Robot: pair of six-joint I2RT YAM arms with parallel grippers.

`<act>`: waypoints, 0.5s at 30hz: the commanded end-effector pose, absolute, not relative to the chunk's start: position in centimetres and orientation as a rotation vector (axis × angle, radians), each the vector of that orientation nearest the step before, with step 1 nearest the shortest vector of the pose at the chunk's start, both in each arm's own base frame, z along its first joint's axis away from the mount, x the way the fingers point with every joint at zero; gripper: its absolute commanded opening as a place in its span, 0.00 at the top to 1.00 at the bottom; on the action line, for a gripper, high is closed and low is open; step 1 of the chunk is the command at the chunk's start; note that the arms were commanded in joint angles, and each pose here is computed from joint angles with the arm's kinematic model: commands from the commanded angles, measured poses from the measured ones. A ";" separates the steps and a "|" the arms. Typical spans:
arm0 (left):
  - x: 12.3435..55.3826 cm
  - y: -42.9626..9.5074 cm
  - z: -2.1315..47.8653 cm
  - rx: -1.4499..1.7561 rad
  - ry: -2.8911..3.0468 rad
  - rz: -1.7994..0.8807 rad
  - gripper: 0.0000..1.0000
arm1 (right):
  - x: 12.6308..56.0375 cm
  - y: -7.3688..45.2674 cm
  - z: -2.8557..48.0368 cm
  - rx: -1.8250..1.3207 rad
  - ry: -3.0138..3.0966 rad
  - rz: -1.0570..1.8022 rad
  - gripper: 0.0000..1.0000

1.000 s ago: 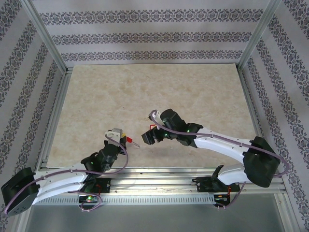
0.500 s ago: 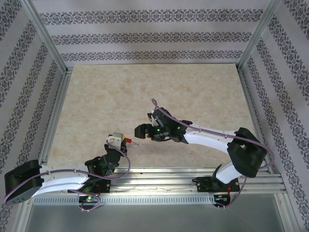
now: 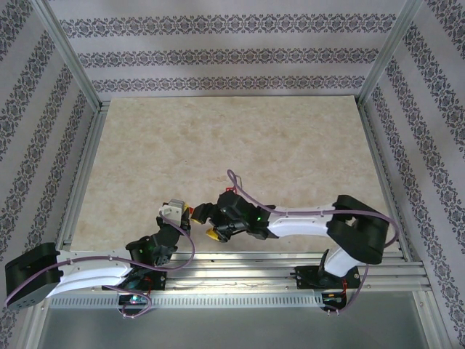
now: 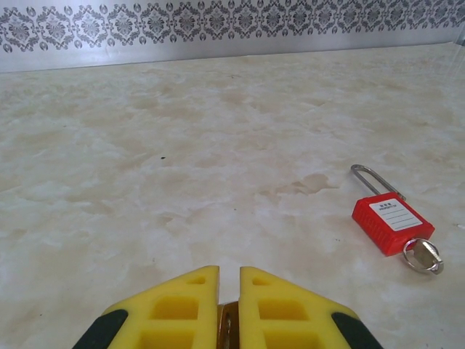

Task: Unlock with the key

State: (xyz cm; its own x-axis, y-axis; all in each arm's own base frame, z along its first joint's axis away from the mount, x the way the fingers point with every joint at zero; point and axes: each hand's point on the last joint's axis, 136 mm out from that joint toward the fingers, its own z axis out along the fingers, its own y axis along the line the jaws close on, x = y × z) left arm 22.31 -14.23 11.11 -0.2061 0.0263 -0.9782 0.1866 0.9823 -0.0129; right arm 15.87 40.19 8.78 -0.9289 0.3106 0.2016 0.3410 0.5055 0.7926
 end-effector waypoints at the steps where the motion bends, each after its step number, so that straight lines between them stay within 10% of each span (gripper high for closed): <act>1: 21.8 -14.3 10.6 0.192 1.769 -0.161 1.00 | 18.4 41.4 9.0 -0.804 -2.618 -1.577 0.18; 15: 21.7 -14.1 10.6 0.182 1.771 -0.164 1.00 | 20.4 41.3 8.8 -1.034 -2.533 -1.728 0.16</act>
State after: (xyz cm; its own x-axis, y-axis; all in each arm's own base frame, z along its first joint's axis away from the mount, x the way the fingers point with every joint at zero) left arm 22.21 -13.88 11.14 -0.2001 0.0279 -0.9794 0.1802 0.9836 -0.0088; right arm 18.58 41.32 7.13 -0.8336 0.4862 0.2622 0.4571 0.3407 0.8216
